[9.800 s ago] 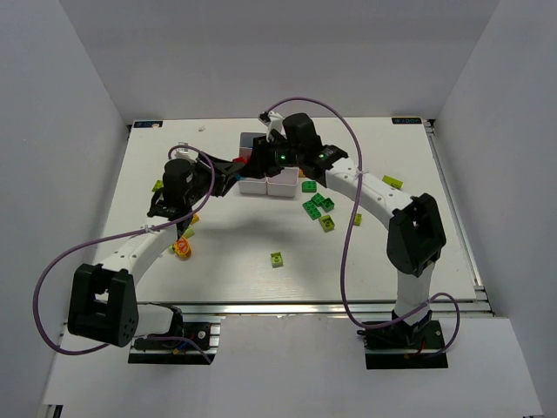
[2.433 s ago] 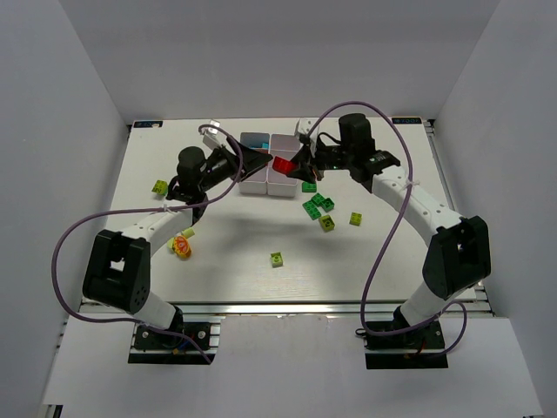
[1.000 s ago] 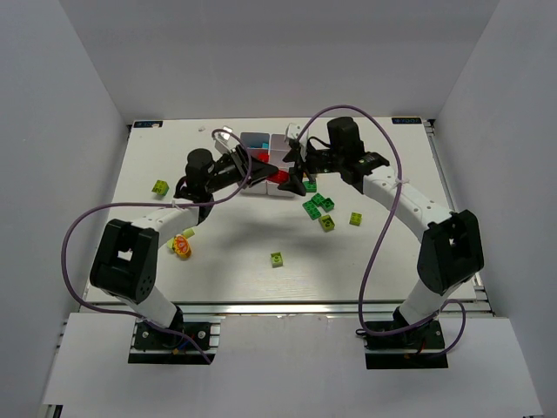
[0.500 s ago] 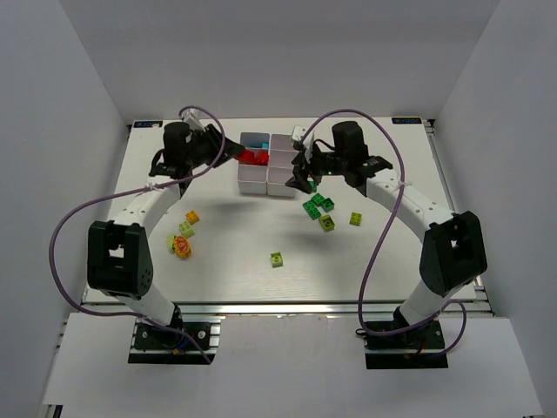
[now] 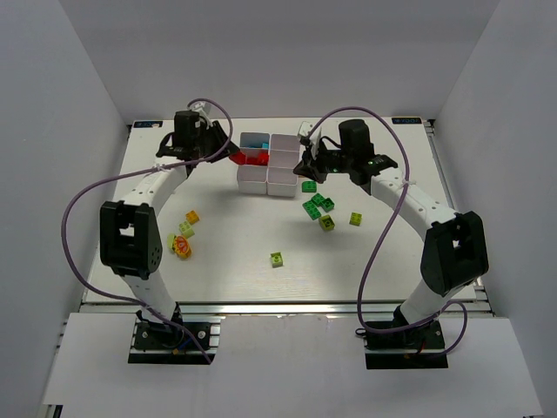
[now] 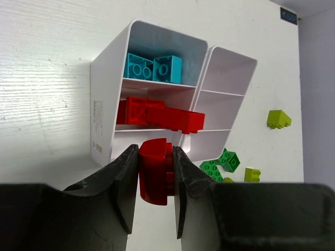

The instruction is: Sort the legos into containers by color

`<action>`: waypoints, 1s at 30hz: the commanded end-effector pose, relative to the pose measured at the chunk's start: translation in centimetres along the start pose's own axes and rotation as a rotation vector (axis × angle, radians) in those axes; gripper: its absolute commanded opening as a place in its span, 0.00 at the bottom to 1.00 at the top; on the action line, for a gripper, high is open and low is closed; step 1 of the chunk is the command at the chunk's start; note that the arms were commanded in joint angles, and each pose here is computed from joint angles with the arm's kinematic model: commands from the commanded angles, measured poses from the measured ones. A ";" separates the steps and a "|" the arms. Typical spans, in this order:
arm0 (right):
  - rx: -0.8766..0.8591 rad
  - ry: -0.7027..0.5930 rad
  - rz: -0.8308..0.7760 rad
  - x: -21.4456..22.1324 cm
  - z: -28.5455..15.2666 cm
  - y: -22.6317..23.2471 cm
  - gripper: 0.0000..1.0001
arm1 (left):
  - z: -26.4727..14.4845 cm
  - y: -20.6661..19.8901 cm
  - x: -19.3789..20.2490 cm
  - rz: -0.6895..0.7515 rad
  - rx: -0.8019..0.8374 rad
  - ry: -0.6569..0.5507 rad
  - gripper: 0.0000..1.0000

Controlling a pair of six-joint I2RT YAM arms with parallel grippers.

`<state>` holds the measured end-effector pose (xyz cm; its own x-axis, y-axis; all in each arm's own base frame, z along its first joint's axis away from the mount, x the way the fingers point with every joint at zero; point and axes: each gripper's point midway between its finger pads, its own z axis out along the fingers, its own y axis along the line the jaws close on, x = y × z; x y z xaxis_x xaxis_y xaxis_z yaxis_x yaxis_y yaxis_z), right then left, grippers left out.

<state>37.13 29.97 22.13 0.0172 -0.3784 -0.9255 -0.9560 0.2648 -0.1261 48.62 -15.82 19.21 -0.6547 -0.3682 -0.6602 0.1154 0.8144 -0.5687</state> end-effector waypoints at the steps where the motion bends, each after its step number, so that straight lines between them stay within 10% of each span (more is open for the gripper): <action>1: 0.014 -0.061 -0.046 -2.5 -1.0 -0.2 0.09 | 0.0 -1.2 -1.2 0.049 0.006 -0.022 0.12; 24: 0.024 -0.062 -0.030 -2.1 -1.5 -0.4 0.14 | 5.5 -1.6 -1.1 0.051 0.018 -0.027 0.19; 30: 0.026 -0.065 -0.029 -2.2 -1.6 -0.5 0.14 | 5.9 -1.5 -0.7 0.056 0.004 -0.022 0.36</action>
<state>37.53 29.36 22.48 0.0167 -0.3686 -0.9294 -0.9507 0.2820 -0.1290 52.39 -18.97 15.58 -0.6727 -0.3303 -0.6620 0.1234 0.8322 -0.5406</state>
